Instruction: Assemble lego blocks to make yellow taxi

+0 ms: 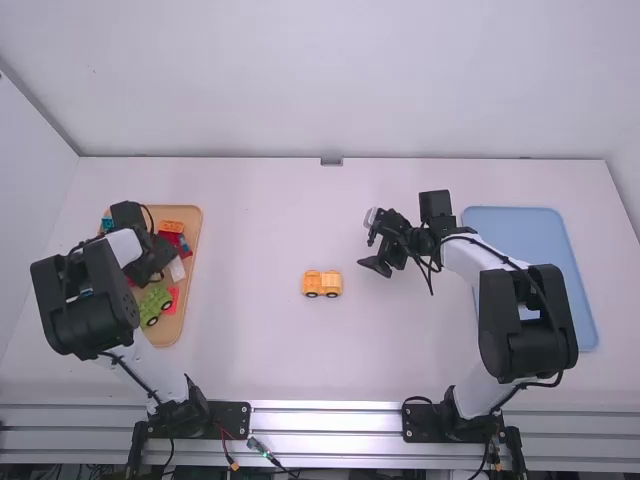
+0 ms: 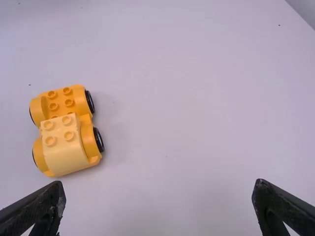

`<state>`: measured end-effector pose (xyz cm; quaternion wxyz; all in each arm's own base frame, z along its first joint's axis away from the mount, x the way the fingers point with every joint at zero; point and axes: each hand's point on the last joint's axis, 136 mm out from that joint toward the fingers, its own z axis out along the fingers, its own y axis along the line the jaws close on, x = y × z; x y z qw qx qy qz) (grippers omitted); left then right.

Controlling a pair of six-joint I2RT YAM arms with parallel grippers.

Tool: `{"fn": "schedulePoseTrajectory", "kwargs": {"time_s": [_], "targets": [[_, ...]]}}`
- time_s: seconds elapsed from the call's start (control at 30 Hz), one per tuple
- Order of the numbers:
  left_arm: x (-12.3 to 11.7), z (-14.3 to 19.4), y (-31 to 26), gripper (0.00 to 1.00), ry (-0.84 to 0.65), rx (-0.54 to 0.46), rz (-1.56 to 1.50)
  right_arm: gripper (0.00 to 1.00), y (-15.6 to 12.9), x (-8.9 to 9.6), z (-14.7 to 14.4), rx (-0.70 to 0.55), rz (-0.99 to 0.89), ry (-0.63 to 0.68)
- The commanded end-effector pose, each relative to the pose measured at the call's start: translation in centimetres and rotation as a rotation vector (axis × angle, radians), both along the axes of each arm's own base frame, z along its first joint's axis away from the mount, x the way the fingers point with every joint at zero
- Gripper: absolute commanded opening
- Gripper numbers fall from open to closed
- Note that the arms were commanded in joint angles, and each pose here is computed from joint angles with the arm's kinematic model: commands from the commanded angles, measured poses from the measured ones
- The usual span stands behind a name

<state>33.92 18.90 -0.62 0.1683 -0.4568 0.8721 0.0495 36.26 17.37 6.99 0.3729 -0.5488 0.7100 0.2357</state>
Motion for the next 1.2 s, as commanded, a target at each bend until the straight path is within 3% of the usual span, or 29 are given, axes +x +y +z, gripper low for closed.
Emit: {"fn": "schedulePoseTrajectory", "kwargs": {"time_s": [0.0, 0.4, 0.7, 0.83, 1.17], "targets": [[0.0, 0.4, 0.3, 0.79, 0.008, -0.006, -0.003, 0.99, 0.1, -0.3, 0.7, 0.008, 0.001, -0.01], [-0.3, 2.9, 1.1, 0.76, 0.082, 0.006, 0.019, 0.99, 0.1, -0.3, 0.7, 0.008, 0.001, -0.01], [-2.3, 2.1, 2.0, 0.69, 0.13, 0.068, 0.127, 0.99, 0.1, -0.3, 0.7, 0.009, 0.001, -0.01], [-2.1, 1.2, 1.9, 0.62, 0.104, 0.072, 0.124, 0.99, 0.1, -0.3, 0.7, 0.009, 0.001, -0.01], [-2.2, -0.1, 1.9, 0.59, 0.068, 0.087, 0.126, 0.99, 0.1, -0.3, 0.7, 0.009, 0.001, -0.009]]}}
